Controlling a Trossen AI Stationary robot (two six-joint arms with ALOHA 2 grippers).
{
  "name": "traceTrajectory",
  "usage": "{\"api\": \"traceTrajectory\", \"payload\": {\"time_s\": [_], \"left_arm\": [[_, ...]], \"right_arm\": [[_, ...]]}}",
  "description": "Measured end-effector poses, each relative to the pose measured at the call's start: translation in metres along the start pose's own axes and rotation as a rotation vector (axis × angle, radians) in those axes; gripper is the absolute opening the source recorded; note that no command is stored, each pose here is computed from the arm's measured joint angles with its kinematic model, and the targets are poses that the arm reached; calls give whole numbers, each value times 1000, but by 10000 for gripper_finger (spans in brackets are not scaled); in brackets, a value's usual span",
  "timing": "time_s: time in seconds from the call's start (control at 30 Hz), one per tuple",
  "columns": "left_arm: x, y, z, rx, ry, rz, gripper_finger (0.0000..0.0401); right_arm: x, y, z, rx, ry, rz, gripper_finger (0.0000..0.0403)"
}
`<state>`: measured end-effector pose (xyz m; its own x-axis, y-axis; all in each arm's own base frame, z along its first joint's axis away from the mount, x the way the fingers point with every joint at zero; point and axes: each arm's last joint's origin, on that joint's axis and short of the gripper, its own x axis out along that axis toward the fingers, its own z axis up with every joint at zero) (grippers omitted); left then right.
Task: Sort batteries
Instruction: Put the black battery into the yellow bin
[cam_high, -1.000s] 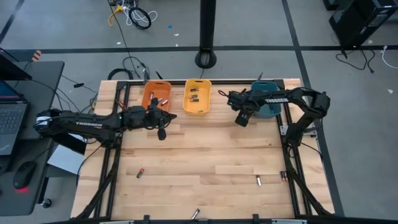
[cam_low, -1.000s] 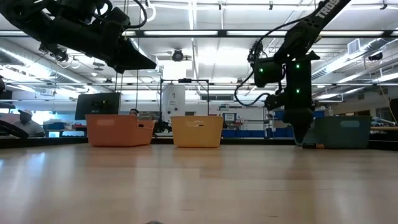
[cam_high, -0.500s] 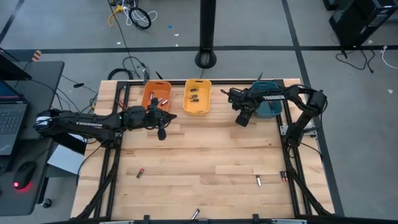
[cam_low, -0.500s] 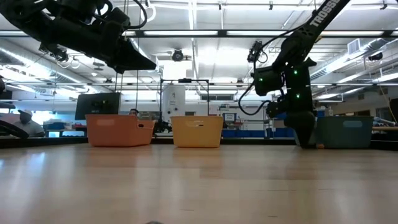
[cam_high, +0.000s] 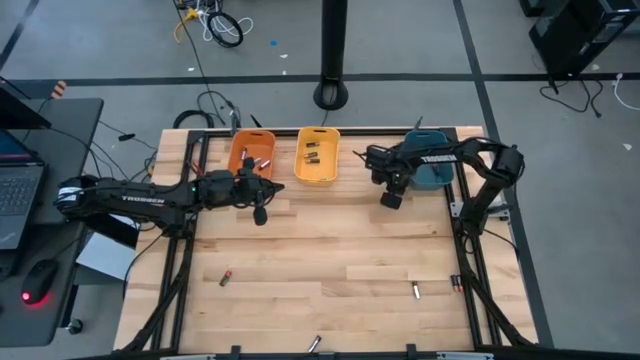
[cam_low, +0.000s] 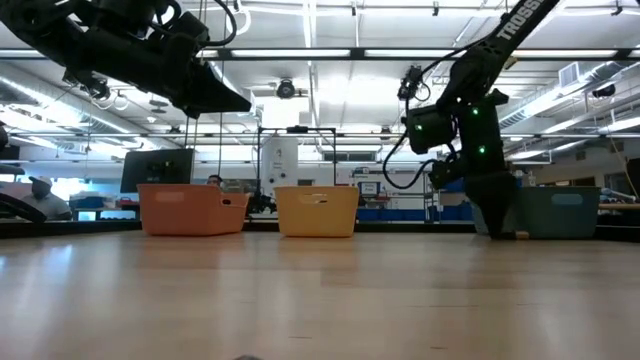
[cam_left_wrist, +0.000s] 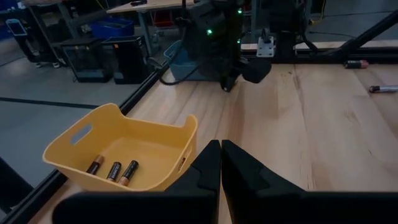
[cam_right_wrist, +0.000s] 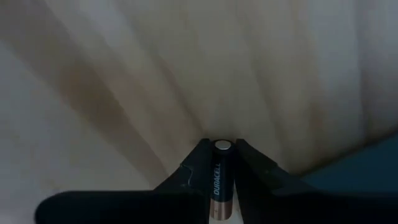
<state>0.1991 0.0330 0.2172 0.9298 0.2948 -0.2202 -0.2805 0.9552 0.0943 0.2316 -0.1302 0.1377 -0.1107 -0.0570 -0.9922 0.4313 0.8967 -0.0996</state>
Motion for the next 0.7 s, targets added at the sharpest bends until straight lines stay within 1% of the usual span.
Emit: {"api": "traceTrajectory", "payload": {"time_s": [0.07, 0.27, 0.4, 0.57, 0.7], "left_arm": [[0, 0, 0, -12, -3, 0, 21], [0, 0, 1, -20, -9, 0, 21], [0, -1, 6, -56, -65, -48, 21], [-2, -3, 17, -89, -172, -158, 21], [-3, -4, 22, -107, -229, -208, 21]], "right_arm": [[-5, 5, 4, -20, -4, 30, 55], [-34, 28, 25, -98, -127, 85, 55], [-56, 51, 34, -172, -270, 168, 55], [-93, 82, 36, -289, -553, 302, 55], [-131, 106, 34, -375, -854, 356, 55]]}}
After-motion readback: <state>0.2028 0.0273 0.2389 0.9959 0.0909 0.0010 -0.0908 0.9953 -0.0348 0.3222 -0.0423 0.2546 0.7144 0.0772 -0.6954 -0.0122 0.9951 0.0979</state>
